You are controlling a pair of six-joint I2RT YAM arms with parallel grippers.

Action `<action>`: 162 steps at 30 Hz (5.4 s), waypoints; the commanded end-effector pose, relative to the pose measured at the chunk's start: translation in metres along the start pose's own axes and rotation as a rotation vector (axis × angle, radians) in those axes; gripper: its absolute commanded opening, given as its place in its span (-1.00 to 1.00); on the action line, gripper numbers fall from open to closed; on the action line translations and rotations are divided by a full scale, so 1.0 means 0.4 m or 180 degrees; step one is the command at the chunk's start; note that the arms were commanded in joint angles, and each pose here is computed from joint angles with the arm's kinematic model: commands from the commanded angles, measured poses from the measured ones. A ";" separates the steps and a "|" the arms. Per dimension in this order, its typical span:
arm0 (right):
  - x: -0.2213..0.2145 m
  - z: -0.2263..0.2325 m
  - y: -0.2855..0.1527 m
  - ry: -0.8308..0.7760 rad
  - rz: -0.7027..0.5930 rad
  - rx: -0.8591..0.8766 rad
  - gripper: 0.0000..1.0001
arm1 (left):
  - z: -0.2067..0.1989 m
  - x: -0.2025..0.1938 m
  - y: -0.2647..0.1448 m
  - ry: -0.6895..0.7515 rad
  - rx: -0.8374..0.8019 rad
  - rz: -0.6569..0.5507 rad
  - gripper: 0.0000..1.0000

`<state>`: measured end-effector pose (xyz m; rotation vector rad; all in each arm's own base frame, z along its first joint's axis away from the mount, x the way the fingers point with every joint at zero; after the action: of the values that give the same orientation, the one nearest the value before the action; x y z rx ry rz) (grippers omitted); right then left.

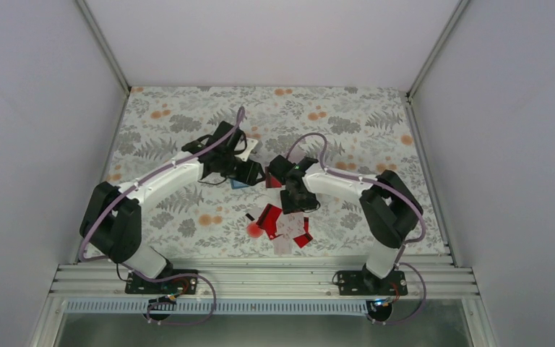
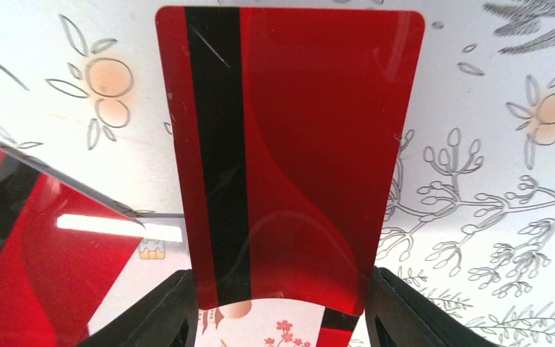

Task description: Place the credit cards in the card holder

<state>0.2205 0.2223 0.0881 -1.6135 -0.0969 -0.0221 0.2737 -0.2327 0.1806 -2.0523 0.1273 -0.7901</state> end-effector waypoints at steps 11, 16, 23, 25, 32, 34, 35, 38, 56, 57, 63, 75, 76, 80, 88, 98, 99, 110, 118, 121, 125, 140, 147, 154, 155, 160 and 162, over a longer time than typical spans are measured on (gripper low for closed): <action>0.061 0.018 -0.199 -0.0090 -0.0886 0.0558 0.03 | -0.033 0.104 -0.099 -0.0223 -0.0325 -0.0526 0.10; 0.082 0.039 -0.294 -0.0159 -0.1212 0.0956 0.03 | -0.053 0.142 -0.161 -0.0306 -0.0541 -0.0760 0.11; 0.109 0.059 -0.429 -0.0144 -0.1592 0.1388 0.04 | -0.082 0.175 -0.236 -0.0324 -0.0727 -0.0969 0.11; 0.115 0.062 -0.464 -0.0135 -0.1684 0.1497 0.04 | -0.089 0.180 -0.251 -0.0335 -0.0775 -0.1011 0.12; 0.125 0.076 -0.552 -0.0146 -0.1869 0.1798 0.05 | -0.107 0.192 -0.266 -0.0249 -0.0916 -0.1080 0.12; 0.126 0.081 -0.568 -0.0156 -0.1895 0.1884 0.05 | -0.111 0.196 -0.268 -0.0213 -0.0961 -0.1088 0.12; 0.127 0.084 -0.573 -0.0162 -0.1900 0.1915 0.05 | -0.114 0.199 -0.270 -0.0197 -0.0986 -0.1102 0.12; 0.129 0.089 -0.582 -0.0180 -0.1907 0.1958 0.05 | -0.117 0.204 -0.271 -0.0175 -0.1020 -0.1126 0.05; 0.143 0.088 -0.612 -0.0219 -0.2017 0.2016 0.51 | -0.123 0.241 -0.284 -0.0156 -0.1044 -0.1265 -0.95; 0.148 0.080 -0.617 -0.0206 -0.2024 0.2054 0.74 | -0.123 0.244 -0.286 -0.0158 -0.1034 -0.1275 -0.95; 0.183 -0.020 -0.667 -0.0302 -0.2082 0.2656 0.99 | -0.140 0.269 -0.326 0.0103 -0.1255 -0.1310 -0.95; 0.163 -0.113 -0.832 -0.1238 -0.2030 0.4391 0.46 | -0.248 0.336 -0.433 0.0769 -0.2260 -0.1475 -0.95; 0.164 -0.111 -0.841 -0.1298 -0.2001 0.4444 0.40 | -0.255 0.339 -0.443 0.0803 -0.2290 -0.1487 -0.95; 0.163 -0.107 -0.870 -0.1442 -0.1987 0.4558 0.05 | -0.275 0.350 -0.467 0.0861 -0.2396 -0.1530 -0.95; 0.171 -0.100 -0.906 -0.1595 -0.1945 0.4727 -0.57 | -0.292 0.366 -0.486 0.0937 -0.2477 -0.1536 -0.95; 0.175 -0.098 -0.922 -0.1679 -0.1937 0.4776 -0.92 | -0.302 0.370 -0.470 0.0982 -0.2554 -0.1463 -0.95; 0.175 -0.098 -0.924 -0.1688 -0.1944 0.4778 -0.92 | -0.303 0.370 -0.470 0.0986 -0.2554 -0.1463 -0.95; 0.218 -0.095 -0.855 -0.1333 -0.1947 0.4388 -0.92 | -0.224 0.352 -0.424 0.0565 -0.1838 -0.1484 0.09; 0.237 -0.097 -0.806 -0.1067 -0.1924 0.4213 -0.92 | -0.135 0.326 -0.440 0.0143 -0.1253 -0.1726 0.25; 0.241 -0.096 -0.798 -0.1008 -0.1896 0.4248 -0.92 | -0.142 0.317 -0.431 0.0217 -0.1474 -0.1708 0.18; 0.260 -0.099 -0.834 -0.0813 -0.1996 0.4312 -0.92 | -0.168 0.307 -0.442 0.0323 -0.1871 -0.1819 0.07; 0.308 -0.110 -0.996 -0.0260 -0.2192 0.4697 -0.93 | -0.226 0.358 -0.544 0.0351 -0.2546 -0.2388 0.04; 0.307 -0.105 -1.010 -0.0254 -0.2215 0.4740 -0.93 | -0.256 0.393 -0.551 0.0405 -0.2740 -0.2436 -0.02; 0.303 -0.095 -1.021 -0.0288 -0.2209 0.4796 -0.93 | -0.271 0.421 -0.537 0.0327 -0.2771 -0.2477 -0.06; 0.302 -0.095 -1.021 -0.0288 -0.2211 0.4795 -0.93 | -0.274 0.425 -0.536 0.0327 -0.2799 -0.2488 -0.08; 0.300 -0.095 -1.019 -0.0295 -0.2219 0.4787 -0.93 | -0.281 0.440 -0.523 0.0284 -0.2826 -0.2489 -0.39; 0.299 -0.093 -1.021 -0.0308 -0.2211 0.4803 -0.93 | -0.275 0.442 -0.518 0.0222 -0.2798 -0.2505 -0.54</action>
<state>0.3146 0.2065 0.4914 -0.0536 -0.5477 -0.3254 0.3070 -0.2568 0.4597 -2.9554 -0.3348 -1.4089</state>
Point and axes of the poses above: each gripper's point midway between its finger pads, its own y axis out along the fingers, its own z axis along the line the jaws close on, x = y × z, the point moved 6 cm from there along -y, back along the fingers, and after that the axes turned 6 degrees about y, right-handed, at the moved point
